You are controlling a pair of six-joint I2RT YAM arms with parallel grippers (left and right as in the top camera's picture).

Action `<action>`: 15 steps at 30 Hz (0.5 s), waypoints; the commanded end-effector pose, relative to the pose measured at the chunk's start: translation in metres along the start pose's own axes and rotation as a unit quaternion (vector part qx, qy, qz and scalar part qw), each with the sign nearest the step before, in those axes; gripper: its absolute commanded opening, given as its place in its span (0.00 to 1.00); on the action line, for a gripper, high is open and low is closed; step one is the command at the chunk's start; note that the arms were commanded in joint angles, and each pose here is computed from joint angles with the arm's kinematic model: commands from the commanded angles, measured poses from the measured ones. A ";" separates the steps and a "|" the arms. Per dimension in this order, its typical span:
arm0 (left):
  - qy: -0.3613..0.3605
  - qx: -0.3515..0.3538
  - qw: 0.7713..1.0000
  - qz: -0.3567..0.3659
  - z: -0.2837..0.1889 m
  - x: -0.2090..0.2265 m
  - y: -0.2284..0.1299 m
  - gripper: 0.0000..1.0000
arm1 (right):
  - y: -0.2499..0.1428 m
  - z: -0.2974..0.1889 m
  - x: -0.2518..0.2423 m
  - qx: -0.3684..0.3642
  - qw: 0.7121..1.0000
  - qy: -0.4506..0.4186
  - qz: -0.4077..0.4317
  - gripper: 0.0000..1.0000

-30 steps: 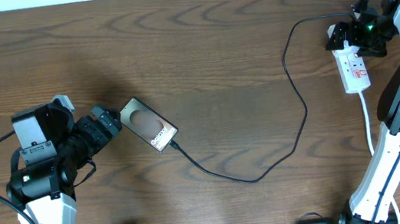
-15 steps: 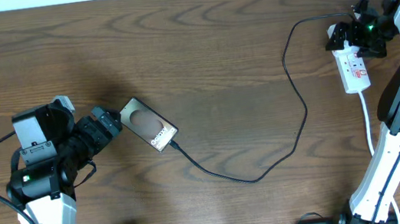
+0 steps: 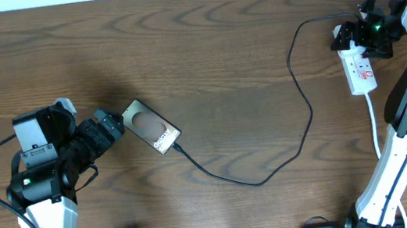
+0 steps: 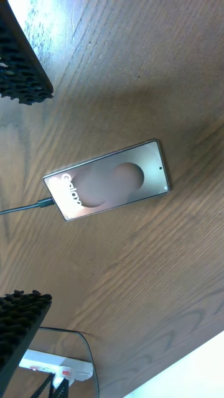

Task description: Plug charger to phone and switch on socket

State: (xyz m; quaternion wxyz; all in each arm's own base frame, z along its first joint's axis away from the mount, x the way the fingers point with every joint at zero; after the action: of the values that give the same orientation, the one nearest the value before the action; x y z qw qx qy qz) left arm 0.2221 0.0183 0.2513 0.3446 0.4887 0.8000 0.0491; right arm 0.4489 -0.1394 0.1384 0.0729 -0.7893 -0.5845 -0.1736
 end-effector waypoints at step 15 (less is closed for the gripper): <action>0.008 -0.002 1.000 0.006 0.000 0.002 0.000 0.96 | -0.001 0.015 0.014 0.017 0.998 0.054 0.001 0.99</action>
State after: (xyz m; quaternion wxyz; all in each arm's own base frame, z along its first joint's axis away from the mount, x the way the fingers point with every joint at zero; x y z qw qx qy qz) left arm 0.2220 0.0183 0.2513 0.3443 0.4889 0.8000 0.0489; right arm 0.4489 -0.1394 0.1387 0.0732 -0.7892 -0.5844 -0.1739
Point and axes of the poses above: each gripper's point midway between its finger pads, its own z axis out along the fingers, its own x axis along the line the jaws close on, y = z × x, the point moved 10 cm from there along -z, back along the fingers, and after that the axes turned 5 degrees about z, right-handed, at the moved point
